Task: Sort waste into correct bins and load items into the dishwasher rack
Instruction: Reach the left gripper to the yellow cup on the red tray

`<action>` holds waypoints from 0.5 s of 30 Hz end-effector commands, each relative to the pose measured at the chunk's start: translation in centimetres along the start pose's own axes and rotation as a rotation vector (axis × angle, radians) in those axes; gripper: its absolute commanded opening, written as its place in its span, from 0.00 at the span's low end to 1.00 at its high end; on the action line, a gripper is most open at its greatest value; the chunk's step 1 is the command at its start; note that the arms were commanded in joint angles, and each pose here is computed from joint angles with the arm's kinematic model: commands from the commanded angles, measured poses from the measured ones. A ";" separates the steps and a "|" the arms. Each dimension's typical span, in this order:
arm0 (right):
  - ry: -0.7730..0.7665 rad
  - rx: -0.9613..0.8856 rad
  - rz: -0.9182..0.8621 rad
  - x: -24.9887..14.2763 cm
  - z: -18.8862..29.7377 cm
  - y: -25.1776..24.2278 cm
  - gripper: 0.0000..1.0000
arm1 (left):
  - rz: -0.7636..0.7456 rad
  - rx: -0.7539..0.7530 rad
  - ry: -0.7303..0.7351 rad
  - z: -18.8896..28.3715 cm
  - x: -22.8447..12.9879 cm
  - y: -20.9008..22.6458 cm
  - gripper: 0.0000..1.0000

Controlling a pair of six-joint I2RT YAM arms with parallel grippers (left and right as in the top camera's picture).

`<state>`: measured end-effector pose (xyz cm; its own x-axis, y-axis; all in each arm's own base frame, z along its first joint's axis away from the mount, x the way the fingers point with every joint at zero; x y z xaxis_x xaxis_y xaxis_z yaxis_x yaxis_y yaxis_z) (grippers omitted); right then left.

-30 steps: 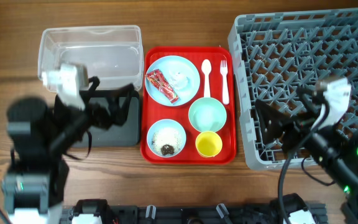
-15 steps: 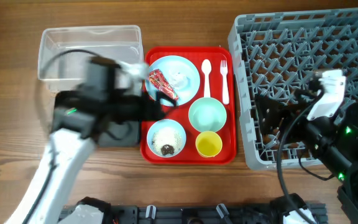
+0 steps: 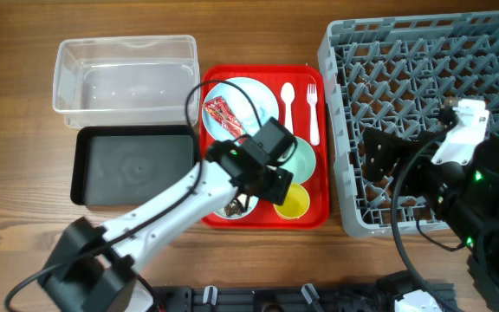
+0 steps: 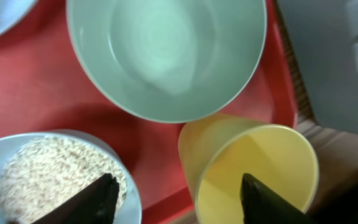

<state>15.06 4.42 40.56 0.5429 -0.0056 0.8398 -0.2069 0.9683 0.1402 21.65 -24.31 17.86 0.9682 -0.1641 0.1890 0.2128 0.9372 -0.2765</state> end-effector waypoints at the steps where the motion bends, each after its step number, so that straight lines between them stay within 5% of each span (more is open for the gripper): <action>1: 0.007 -0.025 -0.017 0.3 -0.2 -0.2 1.00 | -0.024 0.044 0.009 -1.2 -0.4 -0.6 0.57; 4: 0.027 -0.026 -0.017 0.3 -0.7 -0.2 1.00 | -0.040 0.050 0.022 -1.7 -0.8 -0.9 0.48; 10: 0.047 -0.029 -0.044 0.3 -1.3 -0.2 1.00 | -0.042 0.041 0.011 -1.7 -0.6 -1.1 0.06; 13: 0.047 -0.029 -0.044 0.3 -1.3 -0.2 1.00 | -0.041 0.047 0.018 -1.7 -0.7 -1.0 0.04; 15: 0.047 -0.029 -0.043 0.3 -1.3 -0.2 1.00 | -0.042 0.046 0.017 -1.7 -0.7 -1.0 0.18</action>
<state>16.43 4.81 39.65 0.5989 -0.0135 0.8007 -0.1844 0.9707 0.1543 20.85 -25.50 16.54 0.9616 -0.2063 0.1811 0.2455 0.9413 -0.2317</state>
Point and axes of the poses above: each gripper's point midway between its finger pads, its own z axis back along the fingers, its own y axis along the line the jaws close on, x = y × z, the point moved 10 cm from there along z, back along the fingers, and after that the axes turned 13 degrees about z, right-handed, at the moved point
